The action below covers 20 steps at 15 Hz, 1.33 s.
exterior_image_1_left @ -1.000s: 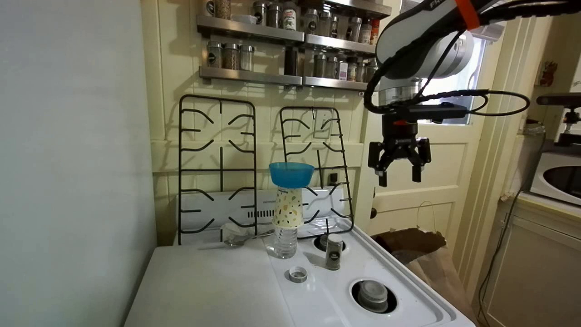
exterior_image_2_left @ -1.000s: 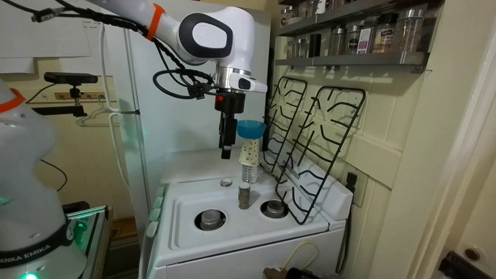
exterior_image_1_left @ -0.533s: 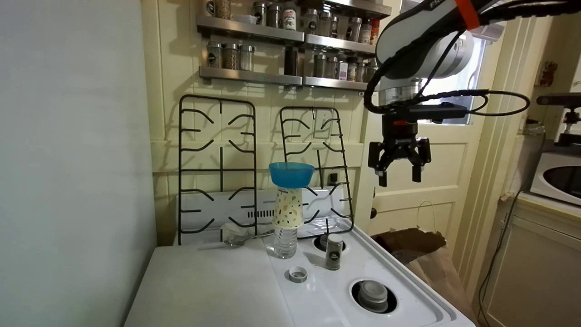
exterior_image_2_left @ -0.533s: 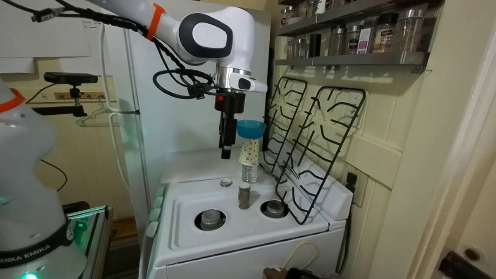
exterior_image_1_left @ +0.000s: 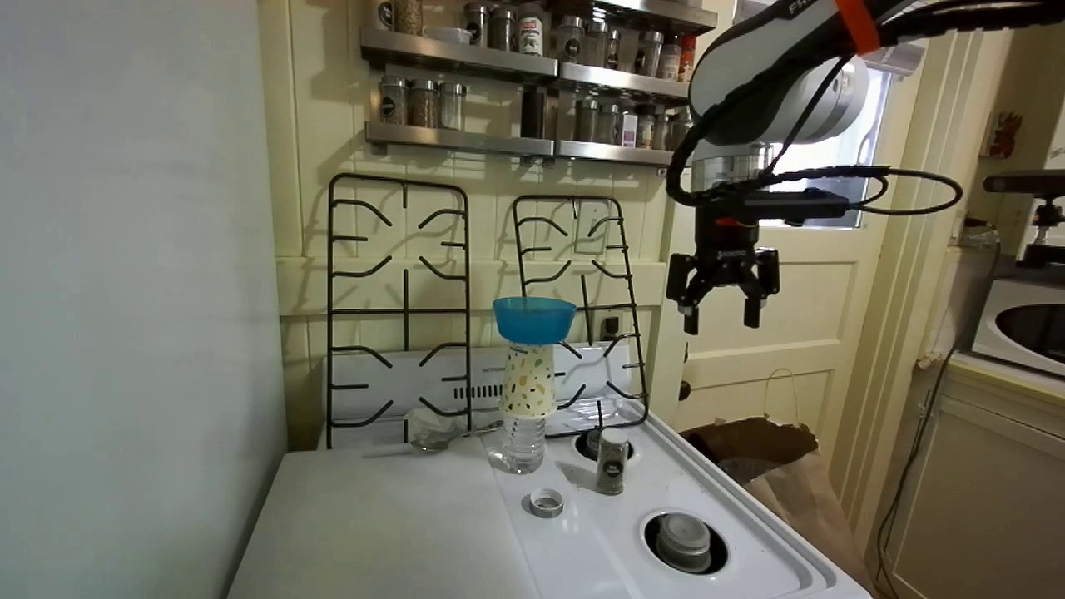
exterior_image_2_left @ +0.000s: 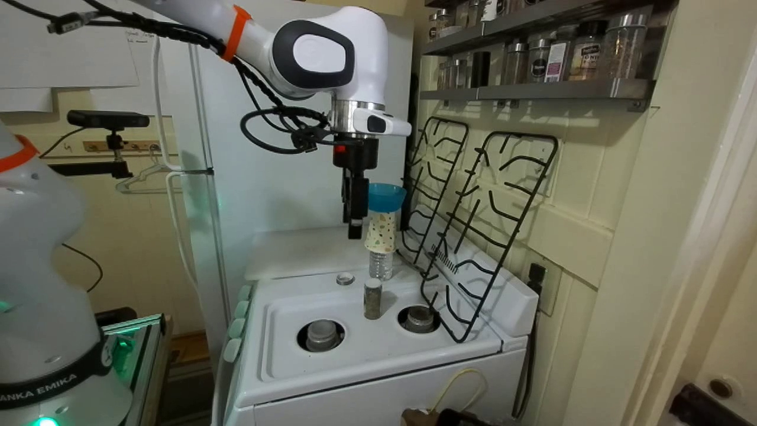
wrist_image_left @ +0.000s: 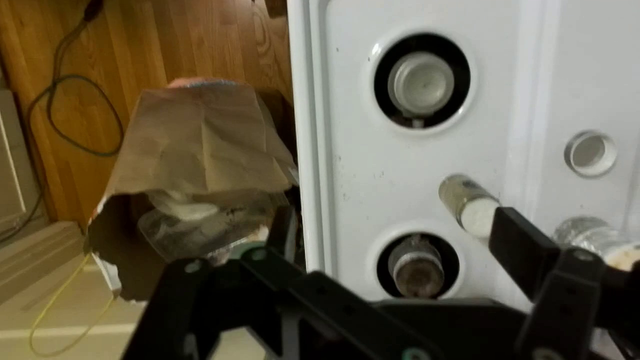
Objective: Pick up the black container from the shelf and put it on the left side of the stove.
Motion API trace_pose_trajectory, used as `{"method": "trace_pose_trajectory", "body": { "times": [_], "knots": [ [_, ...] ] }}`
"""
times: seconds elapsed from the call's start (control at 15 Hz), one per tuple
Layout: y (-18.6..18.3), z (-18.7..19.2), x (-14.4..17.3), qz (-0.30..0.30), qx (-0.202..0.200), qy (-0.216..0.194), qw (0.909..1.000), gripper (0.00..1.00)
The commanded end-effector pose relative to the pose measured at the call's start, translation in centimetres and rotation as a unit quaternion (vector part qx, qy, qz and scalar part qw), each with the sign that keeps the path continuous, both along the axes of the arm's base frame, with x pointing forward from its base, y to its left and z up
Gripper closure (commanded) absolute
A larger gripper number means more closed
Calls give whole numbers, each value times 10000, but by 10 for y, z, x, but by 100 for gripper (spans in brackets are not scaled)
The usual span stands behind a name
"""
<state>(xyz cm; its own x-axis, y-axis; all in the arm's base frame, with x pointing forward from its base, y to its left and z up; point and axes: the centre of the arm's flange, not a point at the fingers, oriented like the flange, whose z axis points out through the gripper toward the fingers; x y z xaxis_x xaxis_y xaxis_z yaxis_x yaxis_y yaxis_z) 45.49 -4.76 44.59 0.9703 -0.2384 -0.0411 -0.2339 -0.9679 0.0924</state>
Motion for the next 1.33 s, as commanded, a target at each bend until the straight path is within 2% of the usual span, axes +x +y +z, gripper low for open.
{"method": "trace_pose_trajectory", "body": {
  "times": [0.0, 0.2, 0.4, 0.6, 0.73, 0.8, 0.87, 1.07, 1.13, 1.2, 1.27],
  "knots": [
    [11, 22, 4, 156, -170, -1007, 9947, 0],
    [34, 56, 16, 478, -255, -1842, 9814, 0],
    [72, 98, 17, 896, -488, -2600, 9602, 0],
    [97, 147, 12, 1216, -610, -3429, 9295, 0],
    [104, 169, 10, 1263, -651, -4020, 9046, 0],
    [100, 160, 14, 1309, -534, -3645, 9204, 0],
    [103, 170, 11, 1327, -543, -3845, 9119, 0],
    [103, 176, 9, 1318, -556, -3940, 9079, 0],
    [104, 178, 15, 1295, -598, -4287, 8921, 0],
    [106, 190, 27, 1184, -666, -4693, 8725, 0],
    [108, 202, 35, 1281, -724, -4936, 8571, 0]
  ]
}}
